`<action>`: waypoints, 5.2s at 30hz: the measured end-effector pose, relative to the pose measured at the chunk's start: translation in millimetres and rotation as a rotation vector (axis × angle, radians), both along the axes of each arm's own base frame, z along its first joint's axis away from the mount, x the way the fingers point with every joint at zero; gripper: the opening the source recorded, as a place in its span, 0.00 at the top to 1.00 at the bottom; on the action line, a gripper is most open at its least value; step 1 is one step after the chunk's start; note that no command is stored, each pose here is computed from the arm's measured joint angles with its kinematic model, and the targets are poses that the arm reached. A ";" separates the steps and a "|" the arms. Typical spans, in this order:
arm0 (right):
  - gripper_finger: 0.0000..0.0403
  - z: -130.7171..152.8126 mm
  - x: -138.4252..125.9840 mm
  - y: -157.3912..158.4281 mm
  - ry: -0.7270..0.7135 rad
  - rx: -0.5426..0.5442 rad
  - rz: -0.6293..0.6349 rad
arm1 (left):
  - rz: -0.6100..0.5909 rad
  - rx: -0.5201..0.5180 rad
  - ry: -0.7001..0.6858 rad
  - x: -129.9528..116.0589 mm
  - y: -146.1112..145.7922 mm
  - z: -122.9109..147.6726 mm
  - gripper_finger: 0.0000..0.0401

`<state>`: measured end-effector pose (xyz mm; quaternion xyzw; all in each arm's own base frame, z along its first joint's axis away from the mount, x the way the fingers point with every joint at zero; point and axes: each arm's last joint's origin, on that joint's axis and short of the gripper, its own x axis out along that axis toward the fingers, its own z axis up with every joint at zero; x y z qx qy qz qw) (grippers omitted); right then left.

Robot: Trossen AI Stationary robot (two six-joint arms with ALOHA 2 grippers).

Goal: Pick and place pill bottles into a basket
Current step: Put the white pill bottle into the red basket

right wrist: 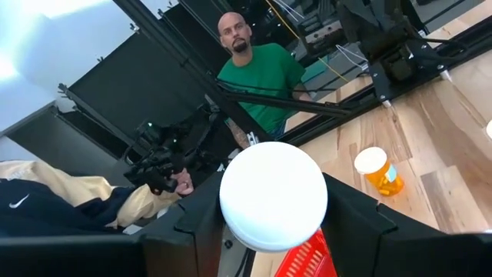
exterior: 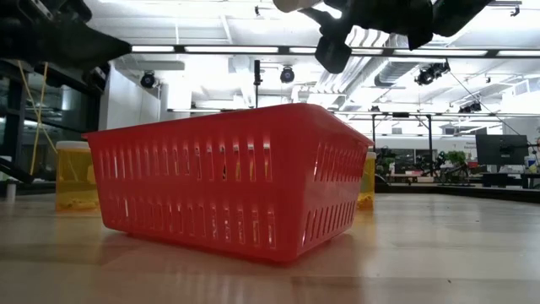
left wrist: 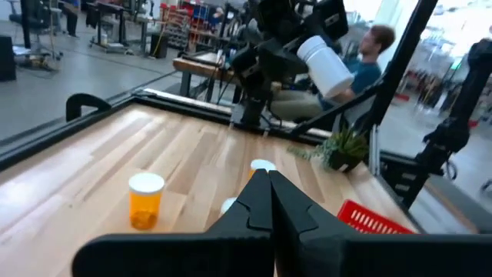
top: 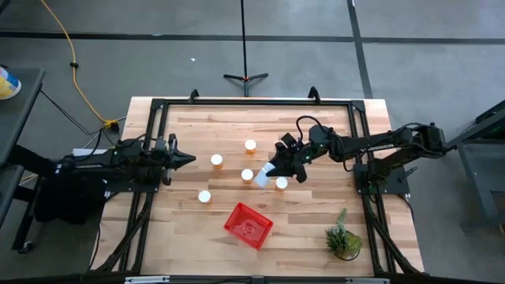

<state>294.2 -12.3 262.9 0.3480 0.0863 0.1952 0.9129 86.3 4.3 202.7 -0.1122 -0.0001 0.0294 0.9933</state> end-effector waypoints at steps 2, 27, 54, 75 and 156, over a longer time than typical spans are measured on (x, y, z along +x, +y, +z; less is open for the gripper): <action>0.58 0.6 0.0 -0.1 -0.007 -0.001 -0.003 | 0.000 -0.014 -0.005 0.7 0.0 -4.8 0.94; 0.58 17.3 0.8 13.8 -0.213 -0.068 -0.090 | 0.046 -0.061 0.003 2.3 1.4 -8.0 0.93; 0.58 9.1 -0.8 63.0 -0.132 -0.125 -0.309 | 0.046 -0.103 0.005 2.3 1.4 -8.3 0.94; 0.58 13.5 -3.1 65.7 -0.153 -0.095 -0.550 | 0.060 -0.128 0.023 2.1 1.7 -10.1 0.94; 0.60 12.7 -17.0 117.1 -0.079 -0.121 -0.580 | 0.005 -0.169 0.090 1.9 0.0 -16.6 0.94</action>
